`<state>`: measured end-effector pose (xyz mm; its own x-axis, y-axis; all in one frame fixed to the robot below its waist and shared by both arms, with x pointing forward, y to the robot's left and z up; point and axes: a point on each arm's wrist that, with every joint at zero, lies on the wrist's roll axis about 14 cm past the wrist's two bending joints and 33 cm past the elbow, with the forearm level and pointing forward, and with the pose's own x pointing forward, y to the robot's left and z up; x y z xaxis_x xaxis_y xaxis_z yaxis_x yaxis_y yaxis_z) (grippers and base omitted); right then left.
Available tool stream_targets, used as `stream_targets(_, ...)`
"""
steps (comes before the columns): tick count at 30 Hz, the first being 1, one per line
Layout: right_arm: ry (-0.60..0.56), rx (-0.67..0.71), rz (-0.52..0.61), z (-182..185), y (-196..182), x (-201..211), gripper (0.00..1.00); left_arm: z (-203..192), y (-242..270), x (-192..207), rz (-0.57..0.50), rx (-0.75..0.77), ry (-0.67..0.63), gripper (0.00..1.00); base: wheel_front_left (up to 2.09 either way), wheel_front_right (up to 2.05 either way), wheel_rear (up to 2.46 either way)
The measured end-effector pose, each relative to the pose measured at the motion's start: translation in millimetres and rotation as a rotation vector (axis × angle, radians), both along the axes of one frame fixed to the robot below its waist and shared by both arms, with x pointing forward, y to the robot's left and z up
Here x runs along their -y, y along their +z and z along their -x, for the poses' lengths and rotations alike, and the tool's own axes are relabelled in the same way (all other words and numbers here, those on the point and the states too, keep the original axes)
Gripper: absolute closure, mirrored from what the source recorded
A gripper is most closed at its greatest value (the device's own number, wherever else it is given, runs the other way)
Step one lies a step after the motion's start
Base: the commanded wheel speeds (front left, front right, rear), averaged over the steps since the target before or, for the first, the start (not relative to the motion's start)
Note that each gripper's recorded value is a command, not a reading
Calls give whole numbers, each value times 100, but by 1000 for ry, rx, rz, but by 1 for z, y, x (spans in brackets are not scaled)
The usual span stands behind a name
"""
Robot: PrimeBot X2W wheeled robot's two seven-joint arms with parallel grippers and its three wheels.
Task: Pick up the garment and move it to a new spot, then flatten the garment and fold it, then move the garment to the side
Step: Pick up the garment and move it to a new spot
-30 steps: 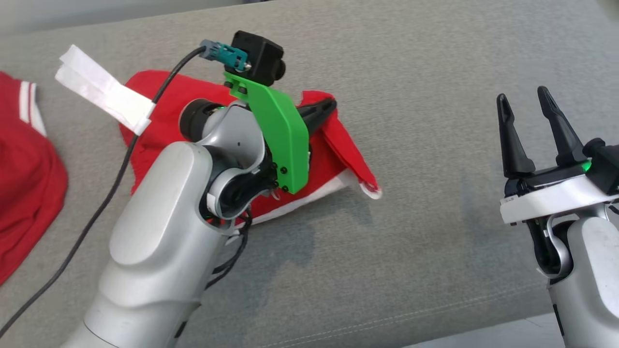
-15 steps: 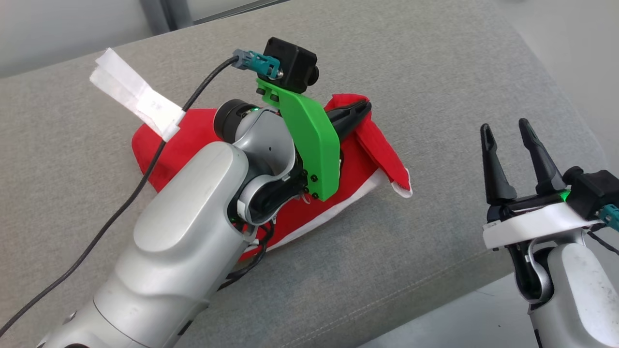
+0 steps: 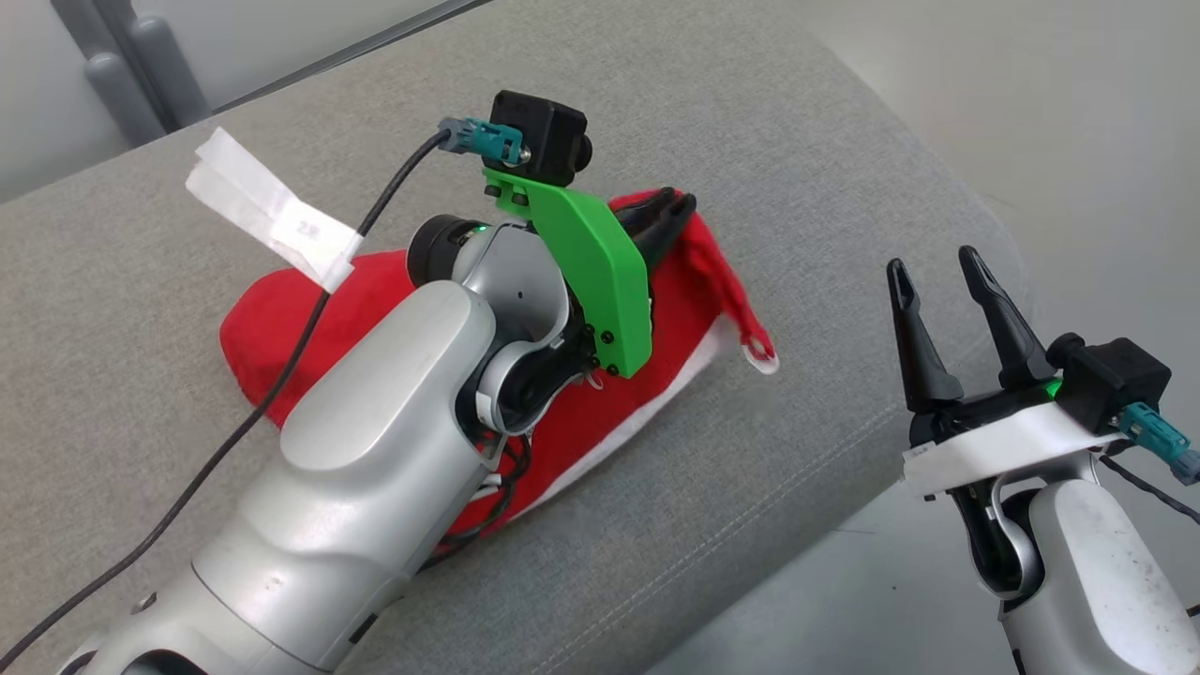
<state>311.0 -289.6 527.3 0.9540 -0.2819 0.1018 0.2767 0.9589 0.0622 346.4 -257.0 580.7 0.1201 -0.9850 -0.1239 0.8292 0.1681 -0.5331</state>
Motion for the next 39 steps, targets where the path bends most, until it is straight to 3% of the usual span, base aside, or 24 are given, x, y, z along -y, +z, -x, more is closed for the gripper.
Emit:
stream_targets(7,8,-10,5,-2,-3,0,0,5,-24,-1,-57,39,5,0,0,0,0)
stream_targets(15,31,-30,29,-7,-7,3,0,-13,-4,-13,18,115,90,0,0,0,0)
stream_targets(21,41,-41,46,-12,-10,7,0,-37,0,-37,54,207,226,0,0,0,0)
stream_targets(32,93,-150,7,7,-49,-9,0,-53,-82,-146,-110,164,515,0,0,0,0)
stream_targets(39,174,-197,-6,10,-67,-34,0,-36,-122,-214,-167,20,700,0,0,0,0)
